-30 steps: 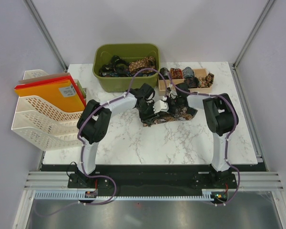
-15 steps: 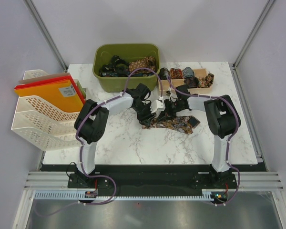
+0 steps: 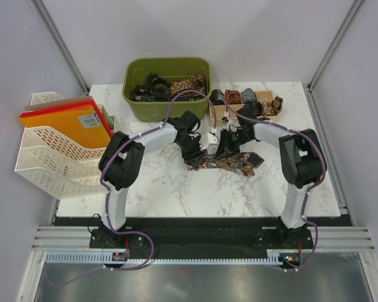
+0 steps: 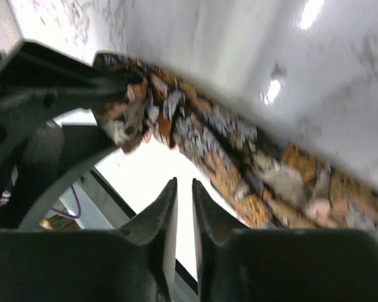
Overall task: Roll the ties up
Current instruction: Roll the tie at the center of the board.
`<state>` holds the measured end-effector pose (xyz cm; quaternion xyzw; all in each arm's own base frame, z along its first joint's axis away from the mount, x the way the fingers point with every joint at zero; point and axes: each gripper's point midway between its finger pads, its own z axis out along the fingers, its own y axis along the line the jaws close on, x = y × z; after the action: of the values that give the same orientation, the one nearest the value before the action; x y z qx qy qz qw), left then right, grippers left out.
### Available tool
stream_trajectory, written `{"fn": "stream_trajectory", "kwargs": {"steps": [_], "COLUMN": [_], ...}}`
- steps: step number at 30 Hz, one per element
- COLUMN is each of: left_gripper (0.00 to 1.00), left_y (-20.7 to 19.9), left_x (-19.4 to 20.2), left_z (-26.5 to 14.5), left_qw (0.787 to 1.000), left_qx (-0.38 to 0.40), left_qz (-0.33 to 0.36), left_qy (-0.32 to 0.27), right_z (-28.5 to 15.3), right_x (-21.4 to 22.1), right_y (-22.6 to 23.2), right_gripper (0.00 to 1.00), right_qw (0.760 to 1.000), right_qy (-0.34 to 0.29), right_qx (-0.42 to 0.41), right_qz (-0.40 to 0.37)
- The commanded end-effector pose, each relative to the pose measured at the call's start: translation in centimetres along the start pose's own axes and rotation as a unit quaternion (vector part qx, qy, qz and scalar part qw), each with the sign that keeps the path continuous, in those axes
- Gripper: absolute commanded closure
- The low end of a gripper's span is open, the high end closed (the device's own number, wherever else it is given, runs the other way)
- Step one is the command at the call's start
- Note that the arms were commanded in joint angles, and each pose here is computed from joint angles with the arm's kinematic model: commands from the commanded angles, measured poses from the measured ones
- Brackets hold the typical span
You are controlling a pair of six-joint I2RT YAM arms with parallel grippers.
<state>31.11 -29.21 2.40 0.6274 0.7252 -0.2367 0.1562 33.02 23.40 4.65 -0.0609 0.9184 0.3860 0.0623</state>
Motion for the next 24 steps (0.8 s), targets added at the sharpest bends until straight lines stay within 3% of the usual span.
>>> {"fn": "stream_trajectory", "kwargs": {"steps": [1, 5, 9, 15, 20, 24], "left_gripper": [0.91, 0.91, 0.91, 0.91, 0.91, 0.91], "left_y": [-2.5, -2.7, -3.0, -2.9, -2.7, -2.6], "left_x": [6.8, 6.8, 7.0, 7.0, 7.2, 7.3], "left_z": [1.9, 1.9, 1.9, 1.9, 2.0, 1.9], "left_qw": [0.992, 0.992, 0.991, 0.992, 0.991, 0.991], "left_qx": [0.046, 0.049, 0.052, 0.051, 0.049, 0.047], "left_qz": [-0.045, -0.046, -0.049, -0.048, -0.047, -0.043], "left_qy": [0.11, 0.108, 0.11, 0.109, 0.113, 0.115], "right_z": [-3.1, -4.1, -5.3, -5.3, -5.7, -7.6], "right_x": [3.9, 6.5, 8.1, 9.4, 7.2, 3.9], "right_y": [-1.0, -2.7, -6.1, -10.1, -12.6, -11.8], "right_gripper": [0.83, 0.87, 0.96, 1.0, 1.0, 0.97], "right_qw": [0.998, 0.994, 0.974, 0.954, 0.934, 0.929], "right_qy": [0.033, 0.04, 0.066, 0.097, 0.07, -0.005], "right_qx": [0.055, 0.102, 0.193, 0.266, 0.342, 0.362], "right_qz": [-0.013, -0.017, -0.098, -0.097, -0.073, -0.075]}}
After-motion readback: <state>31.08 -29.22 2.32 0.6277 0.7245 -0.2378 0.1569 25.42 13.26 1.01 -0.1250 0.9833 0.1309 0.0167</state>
